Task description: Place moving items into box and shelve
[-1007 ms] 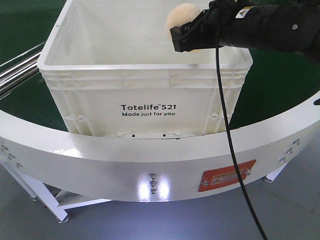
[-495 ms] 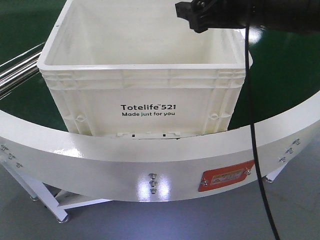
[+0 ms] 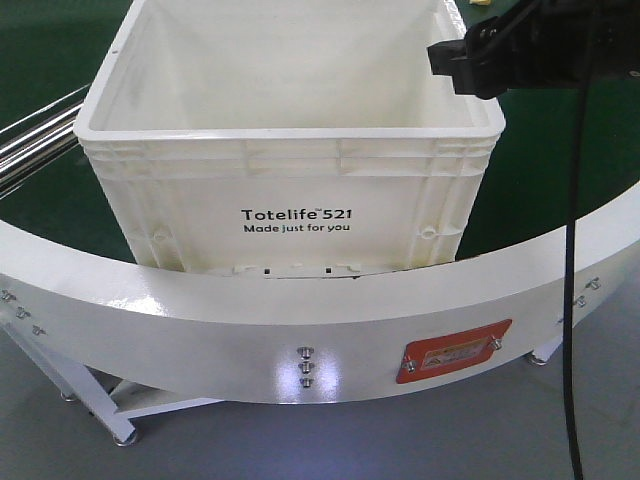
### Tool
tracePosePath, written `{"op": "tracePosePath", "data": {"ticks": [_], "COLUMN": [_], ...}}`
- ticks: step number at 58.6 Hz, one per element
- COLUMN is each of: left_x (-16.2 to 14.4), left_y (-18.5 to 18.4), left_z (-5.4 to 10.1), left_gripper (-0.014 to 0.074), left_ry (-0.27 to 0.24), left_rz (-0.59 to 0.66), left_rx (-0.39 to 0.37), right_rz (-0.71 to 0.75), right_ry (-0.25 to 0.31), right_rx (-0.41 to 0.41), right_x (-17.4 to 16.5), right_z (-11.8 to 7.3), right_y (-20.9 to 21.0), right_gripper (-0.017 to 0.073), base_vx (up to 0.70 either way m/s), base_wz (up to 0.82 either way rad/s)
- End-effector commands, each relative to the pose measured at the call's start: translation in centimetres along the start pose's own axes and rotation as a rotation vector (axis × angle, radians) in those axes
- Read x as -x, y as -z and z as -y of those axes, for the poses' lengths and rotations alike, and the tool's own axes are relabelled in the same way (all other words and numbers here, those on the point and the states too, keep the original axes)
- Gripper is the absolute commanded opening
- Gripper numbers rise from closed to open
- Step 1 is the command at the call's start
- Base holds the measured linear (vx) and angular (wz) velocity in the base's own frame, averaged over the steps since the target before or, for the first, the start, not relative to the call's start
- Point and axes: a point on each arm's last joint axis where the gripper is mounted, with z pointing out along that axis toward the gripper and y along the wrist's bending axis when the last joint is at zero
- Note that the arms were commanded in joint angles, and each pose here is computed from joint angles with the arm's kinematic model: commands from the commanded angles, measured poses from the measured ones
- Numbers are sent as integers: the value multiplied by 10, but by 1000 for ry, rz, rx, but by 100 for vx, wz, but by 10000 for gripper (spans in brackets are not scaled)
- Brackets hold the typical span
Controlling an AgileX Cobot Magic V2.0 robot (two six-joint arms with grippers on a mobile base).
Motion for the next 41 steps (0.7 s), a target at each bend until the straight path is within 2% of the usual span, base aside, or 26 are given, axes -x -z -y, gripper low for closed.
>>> {"op": "tracePosePath", "data": {"ticks": [1, 2, 3, 11, 16, 26, 30, 34, 41], "left_x": [25, 29, 32, 51, 62, 80, 85, 91, 100], "left_y": [-1, -6, -11, -46, -66, -104, -115, -125, -140], "left_z": [-5, -6, -7, -4, 2, 13, 19, 25, 35], "left_gripper": [587, 587, 587, 589, 602, 612, 612, 612, 612], "left_ry": [6, 32, 26, 90, 115, 192, 201, 198, 166], "left_rz": [45, 33, 21, 3, 18, 21, 20, 21, 26], "left_rx": [-98, -132, -156, -418, -521, -681, -743, -785, -795], "right_rz": [119, 119, 119, 123, 124, 123, 123, 123, 122], "right_ry": [6, 6, 6, 3, 3, 3, 3, 3, -5], "right_rx": [-36, -36, -36, -33, -33, -33, -33, -33, -33], "right_x": [16, 16, 16, 16, 16, 16, 16, 16, 16], "right_z": [4, 4, 4, 4, 4, 4, 4, 4, 4], "right_y": [18, 18, 18, 18, 18, 18, 18, 18, 18], "right_gripper": [541, 541, 541, 541, 541, 541, 541, 541, 541], "base_vx": [0, 0, 0, 0, 0, 0, 0, 0, 0], "base_wz": [0, 0, 0, 0, 0, 0, 0, 0, 0]}}
